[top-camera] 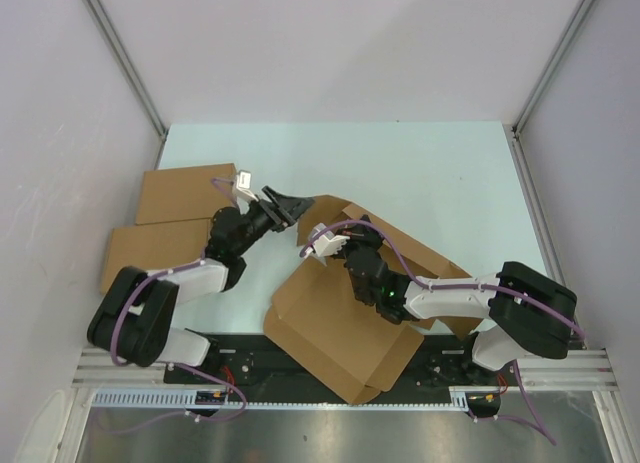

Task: Fold the paper box

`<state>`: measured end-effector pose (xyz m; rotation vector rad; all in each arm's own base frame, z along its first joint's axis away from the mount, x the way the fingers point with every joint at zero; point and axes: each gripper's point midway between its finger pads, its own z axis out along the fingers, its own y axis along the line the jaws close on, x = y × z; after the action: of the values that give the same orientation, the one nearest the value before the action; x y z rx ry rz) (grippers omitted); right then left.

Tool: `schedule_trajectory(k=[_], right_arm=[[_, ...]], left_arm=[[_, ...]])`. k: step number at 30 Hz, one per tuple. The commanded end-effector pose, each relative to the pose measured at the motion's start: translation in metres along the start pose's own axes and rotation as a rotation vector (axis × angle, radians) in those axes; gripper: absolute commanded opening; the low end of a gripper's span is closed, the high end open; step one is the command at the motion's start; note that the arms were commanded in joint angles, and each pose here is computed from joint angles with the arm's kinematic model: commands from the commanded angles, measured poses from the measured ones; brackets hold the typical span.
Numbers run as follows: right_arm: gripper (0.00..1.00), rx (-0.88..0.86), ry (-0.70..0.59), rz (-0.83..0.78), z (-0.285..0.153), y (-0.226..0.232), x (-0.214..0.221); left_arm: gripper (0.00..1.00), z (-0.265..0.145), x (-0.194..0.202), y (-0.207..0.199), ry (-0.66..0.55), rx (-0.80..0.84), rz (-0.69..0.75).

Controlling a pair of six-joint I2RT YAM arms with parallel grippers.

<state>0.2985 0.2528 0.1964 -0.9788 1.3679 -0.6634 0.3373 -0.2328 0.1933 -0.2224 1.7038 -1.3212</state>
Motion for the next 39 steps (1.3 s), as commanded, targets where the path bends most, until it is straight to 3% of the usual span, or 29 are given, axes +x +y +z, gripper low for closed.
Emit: schedule_trajectory(k=[1,5,9,13,26,29,39], right_arm=[[0.0,0.035,-0.012,0.128,-0.002,-0.009,-0.009],[0.0,0.033,-0.016,0.137,-0.001,-0.008,-0.01],[0.0,0.021,-0.023,0.142,0.0,-0.004,-0.011],[0.0,0.018,-0.03,0.15,0.0,-0.004,-0.013],[0.0,0.015,-0.042,0.161,0.0,-0.006,-0.017],[0.0,0.014,-0.041,0.16,-0.001,-0.006,-0.017],[0.0,0.018,-0.042,0.161,0.0,-0.005,-0.017]], left_arm=[[0.8,-0.015,-0.008,0.006,-0.046,-0.082,0.107],[0.81,-0.015,-0.008,0.015,-0.033,-0.134,0.152],[0.85,-0.025,-0.018,0.034,-0.116,-0.236,0.224],[0.86,-0.027,-0.017,0.041,-0.12,-0.261,0.327],[0.75,-0.002,-0.001,0.048,-0.03,-0.196,0.408],[0.72,0.002,0.001,0.049,-0.015,-0.188,0.411],[0.34,0.002,0.002,0.031,-0.013,-0.114,0.425]])
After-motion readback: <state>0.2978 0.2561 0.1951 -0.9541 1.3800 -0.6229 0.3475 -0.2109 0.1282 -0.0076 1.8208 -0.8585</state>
